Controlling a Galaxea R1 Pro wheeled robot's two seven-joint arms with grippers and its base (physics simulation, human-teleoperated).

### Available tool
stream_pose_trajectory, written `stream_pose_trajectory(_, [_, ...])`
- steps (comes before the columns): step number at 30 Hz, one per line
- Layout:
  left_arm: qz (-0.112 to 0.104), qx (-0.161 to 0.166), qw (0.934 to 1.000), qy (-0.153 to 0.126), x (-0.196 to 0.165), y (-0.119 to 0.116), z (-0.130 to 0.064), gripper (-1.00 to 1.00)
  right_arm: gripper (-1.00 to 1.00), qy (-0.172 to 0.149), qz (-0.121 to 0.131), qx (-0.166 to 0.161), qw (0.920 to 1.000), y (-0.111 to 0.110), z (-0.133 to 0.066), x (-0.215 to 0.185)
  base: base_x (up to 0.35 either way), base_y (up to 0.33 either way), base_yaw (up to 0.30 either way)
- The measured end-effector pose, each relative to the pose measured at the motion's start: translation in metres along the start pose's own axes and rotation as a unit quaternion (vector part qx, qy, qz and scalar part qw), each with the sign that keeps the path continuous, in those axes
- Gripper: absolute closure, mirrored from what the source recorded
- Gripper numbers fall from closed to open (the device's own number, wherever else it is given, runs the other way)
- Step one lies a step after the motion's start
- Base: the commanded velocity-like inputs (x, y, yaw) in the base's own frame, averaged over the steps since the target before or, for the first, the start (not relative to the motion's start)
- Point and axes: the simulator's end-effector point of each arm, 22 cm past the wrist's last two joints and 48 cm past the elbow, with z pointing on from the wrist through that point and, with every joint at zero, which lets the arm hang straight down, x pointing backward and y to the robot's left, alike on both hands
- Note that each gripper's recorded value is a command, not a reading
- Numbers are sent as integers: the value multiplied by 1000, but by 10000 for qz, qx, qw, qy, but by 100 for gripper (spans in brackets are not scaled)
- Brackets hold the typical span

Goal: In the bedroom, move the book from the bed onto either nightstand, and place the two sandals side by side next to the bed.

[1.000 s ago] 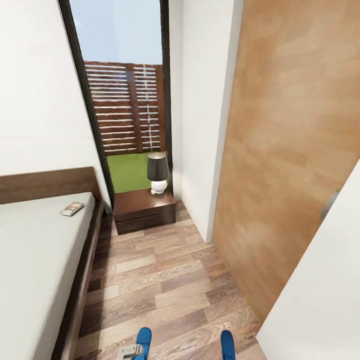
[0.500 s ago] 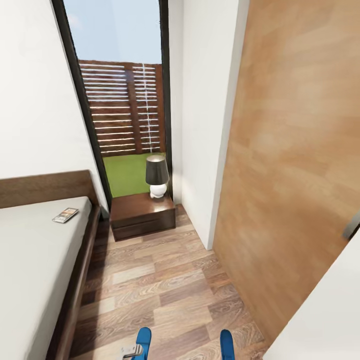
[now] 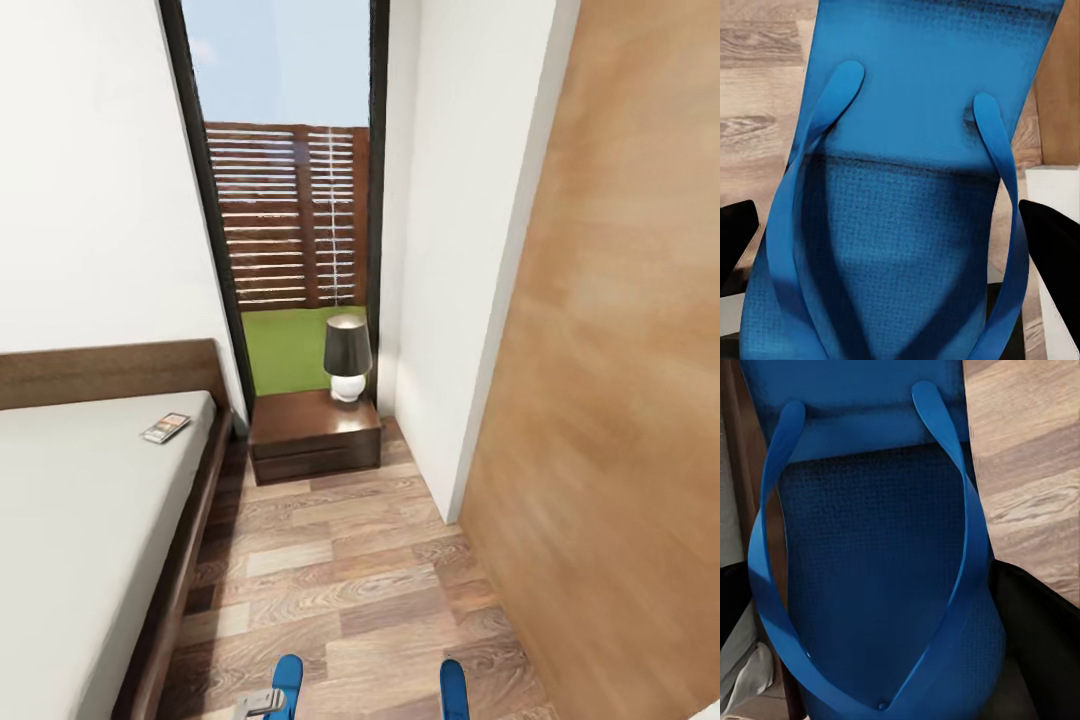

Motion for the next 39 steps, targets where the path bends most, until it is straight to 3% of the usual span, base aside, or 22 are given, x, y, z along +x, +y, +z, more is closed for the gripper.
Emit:
stream_pose_trajectory(21, [0, -3, 10000, 1, 0, 0, 0, 100, 100, -2, -1, 0, 10000, 0, 0, 0, 266, -1, 46])
stream_pose_trajectory(39, [0, -3, 10000, 0, 0, 0, 0, 100, 100, -1, -1, 0, 10000, 0, 0, 0, 292, -92, 0])
